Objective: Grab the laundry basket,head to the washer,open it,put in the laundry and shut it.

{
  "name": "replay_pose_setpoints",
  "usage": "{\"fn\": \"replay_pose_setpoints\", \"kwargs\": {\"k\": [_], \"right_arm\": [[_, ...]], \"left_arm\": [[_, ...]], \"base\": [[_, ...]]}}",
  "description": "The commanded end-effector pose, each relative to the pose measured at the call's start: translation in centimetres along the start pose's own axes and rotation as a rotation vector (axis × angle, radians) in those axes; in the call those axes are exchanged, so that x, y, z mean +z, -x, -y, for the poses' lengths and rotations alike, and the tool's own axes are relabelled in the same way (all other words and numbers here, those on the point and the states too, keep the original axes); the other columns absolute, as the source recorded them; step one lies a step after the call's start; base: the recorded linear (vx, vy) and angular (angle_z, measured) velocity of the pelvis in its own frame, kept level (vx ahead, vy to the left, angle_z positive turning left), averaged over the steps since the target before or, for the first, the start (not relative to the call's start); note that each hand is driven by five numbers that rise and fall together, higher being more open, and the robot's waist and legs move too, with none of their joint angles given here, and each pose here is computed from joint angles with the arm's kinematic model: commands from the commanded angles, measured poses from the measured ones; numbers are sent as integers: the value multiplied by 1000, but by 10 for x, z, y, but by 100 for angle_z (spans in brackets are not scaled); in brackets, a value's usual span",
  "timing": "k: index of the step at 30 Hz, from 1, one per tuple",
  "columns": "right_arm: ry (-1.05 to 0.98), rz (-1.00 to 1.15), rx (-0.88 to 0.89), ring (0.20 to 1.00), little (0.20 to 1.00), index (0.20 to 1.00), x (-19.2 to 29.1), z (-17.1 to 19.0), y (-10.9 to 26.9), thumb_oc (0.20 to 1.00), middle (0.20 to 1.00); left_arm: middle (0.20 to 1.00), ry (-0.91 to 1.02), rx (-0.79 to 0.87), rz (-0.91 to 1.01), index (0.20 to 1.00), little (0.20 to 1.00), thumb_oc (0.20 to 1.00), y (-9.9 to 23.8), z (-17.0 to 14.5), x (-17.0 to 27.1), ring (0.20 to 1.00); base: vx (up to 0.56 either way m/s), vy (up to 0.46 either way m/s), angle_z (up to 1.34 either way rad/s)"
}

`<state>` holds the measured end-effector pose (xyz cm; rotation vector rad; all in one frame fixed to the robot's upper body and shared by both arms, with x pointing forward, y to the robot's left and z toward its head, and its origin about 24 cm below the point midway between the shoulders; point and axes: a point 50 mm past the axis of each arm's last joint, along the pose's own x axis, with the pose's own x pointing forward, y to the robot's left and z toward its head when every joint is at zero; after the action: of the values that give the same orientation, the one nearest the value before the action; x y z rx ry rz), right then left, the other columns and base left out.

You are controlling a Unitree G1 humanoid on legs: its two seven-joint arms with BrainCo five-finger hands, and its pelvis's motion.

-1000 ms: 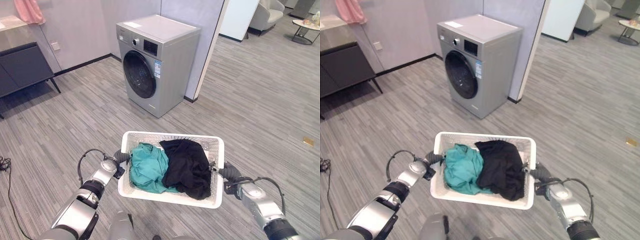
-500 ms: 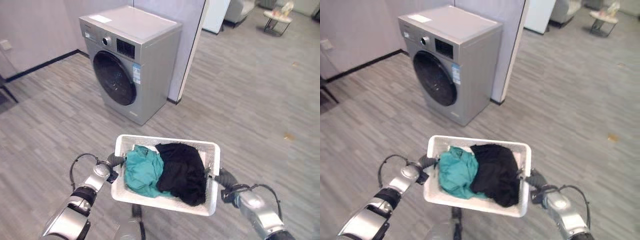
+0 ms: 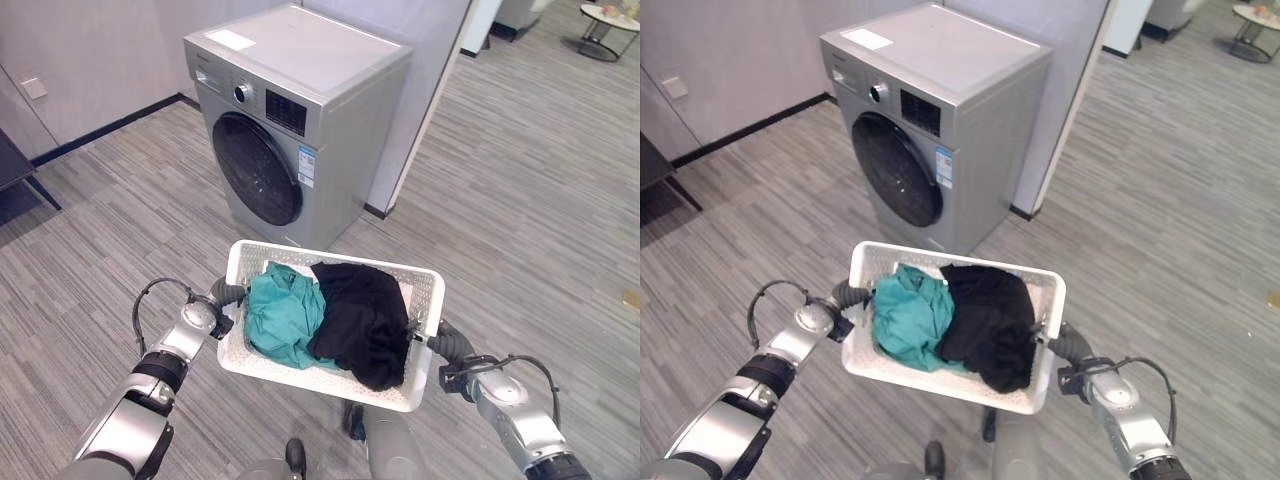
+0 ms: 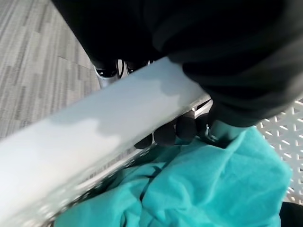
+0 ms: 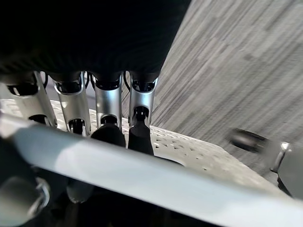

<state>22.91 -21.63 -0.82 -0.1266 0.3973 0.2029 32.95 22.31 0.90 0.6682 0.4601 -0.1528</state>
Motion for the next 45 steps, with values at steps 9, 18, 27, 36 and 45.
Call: {"fn": "replay_pose_setpoints", "kwargs": {"k": [9, 18, 27, 36, 45], "right_arm": [[18, 287, -70, 200, 200, 200, 64, 32, 4, 200, 200], [34, 321, -113, 200, 200, 200, 77, 46, 8, 200, 200], [114, 392, -40, 200, 200, 200, 95, 37, 15, 200, 200], [115, 423, 207, 200, 200, 200, 97, -6, 21, 200, 200], [124, 410, 381, 200, 200, 200, 96, -41, 15, 200, 200]], "left_arm": [[200, -75, 94, -5, 200, 200, 200, 4, -27, -8, 200], [200, -51, 76, 46, 200, 200, 200, 1, -19, 8, 200], [200, -78, 61, 76, 200, 200, 200, -3, -15, 19, 200], [200, -90, 83, 42, 200, 200, 200, 11, -34, -9, 200], [200, -125, 120, 23, 200, 200, 200, 29, -54, -29, 200]], "base": [[375, -240, 56], [190, -280, 9], [149, 126, -2], [82, 187, -28], [-1, 55, 8]]}}
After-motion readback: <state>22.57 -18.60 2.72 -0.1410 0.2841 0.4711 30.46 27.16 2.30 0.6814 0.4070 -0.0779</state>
